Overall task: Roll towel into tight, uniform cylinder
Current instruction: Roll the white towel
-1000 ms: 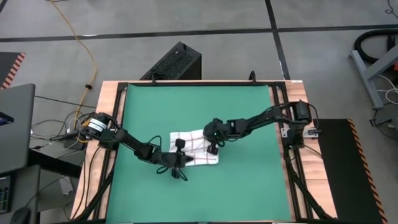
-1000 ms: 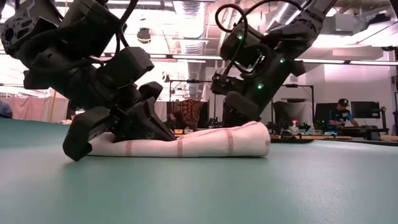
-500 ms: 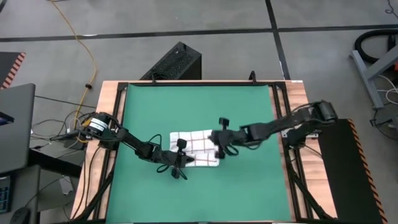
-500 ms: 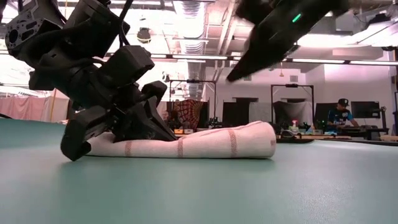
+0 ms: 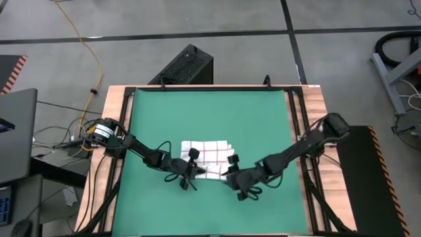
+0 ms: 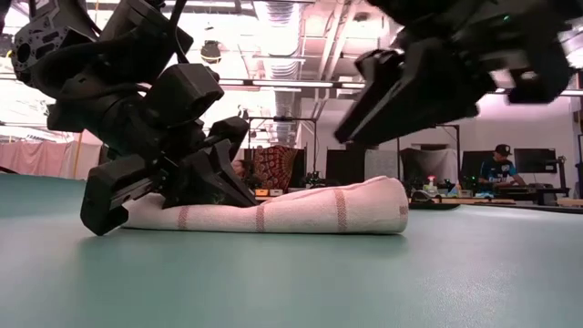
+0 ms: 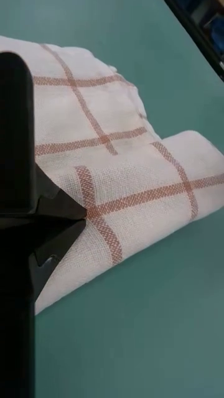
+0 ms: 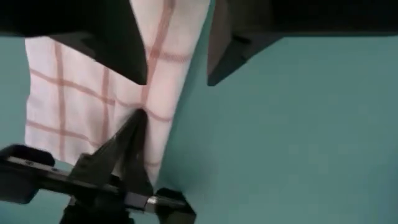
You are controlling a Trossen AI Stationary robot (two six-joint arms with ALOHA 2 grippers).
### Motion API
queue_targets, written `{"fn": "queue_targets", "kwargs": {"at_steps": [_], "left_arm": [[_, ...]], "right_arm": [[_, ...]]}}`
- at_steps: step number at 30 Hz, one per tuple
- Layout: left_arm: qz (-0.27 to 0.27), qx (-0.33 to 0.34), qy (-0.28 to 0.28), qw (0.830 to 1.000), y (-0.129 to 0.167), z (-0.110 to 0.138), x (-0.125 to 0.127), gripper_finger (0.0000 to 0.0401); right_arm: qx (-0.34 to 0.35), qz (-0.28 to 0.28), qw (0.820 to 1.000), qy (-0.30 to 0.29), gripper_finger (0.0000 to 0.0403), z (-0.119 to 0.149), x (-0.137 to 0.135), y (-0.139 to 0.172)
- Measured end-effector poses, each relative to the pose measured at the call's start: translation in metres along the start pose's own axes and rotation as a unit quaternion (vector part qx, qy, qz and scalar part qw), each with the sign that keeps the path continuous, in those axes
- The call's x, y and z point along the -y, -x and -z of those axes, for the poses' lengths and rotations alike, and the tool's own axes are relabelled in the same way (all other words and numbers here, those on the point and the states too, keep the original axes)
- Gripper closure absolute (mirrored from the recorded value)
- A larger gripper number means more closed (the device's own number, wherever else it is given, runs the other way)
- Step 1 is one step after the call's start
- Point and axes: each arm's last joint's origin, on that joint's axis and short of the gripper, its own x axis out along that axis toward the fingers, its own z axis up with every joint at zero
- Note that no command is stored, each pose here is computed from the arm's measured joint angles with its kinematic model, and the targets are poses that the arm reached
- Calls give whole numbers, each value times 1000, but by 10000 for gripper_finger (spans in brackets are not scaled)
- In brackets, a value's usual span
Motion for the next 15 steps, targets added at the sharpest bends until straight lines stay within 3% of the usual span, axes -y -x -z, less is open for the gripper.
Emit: {"fn": "queue_targets", "kwargs": {"at_steps": [6, 15], "left_arm": [[4, -3, -1, 1000, 0, 1, 0, 401], [5, -6, 1, 1000, 0, 1, 0, 401]], "right_arm": [[-23, 21, 999, -14, 160, -4, 5, -17], [-72, 29, 997, 21, 154, 5, -5, -12]]}}
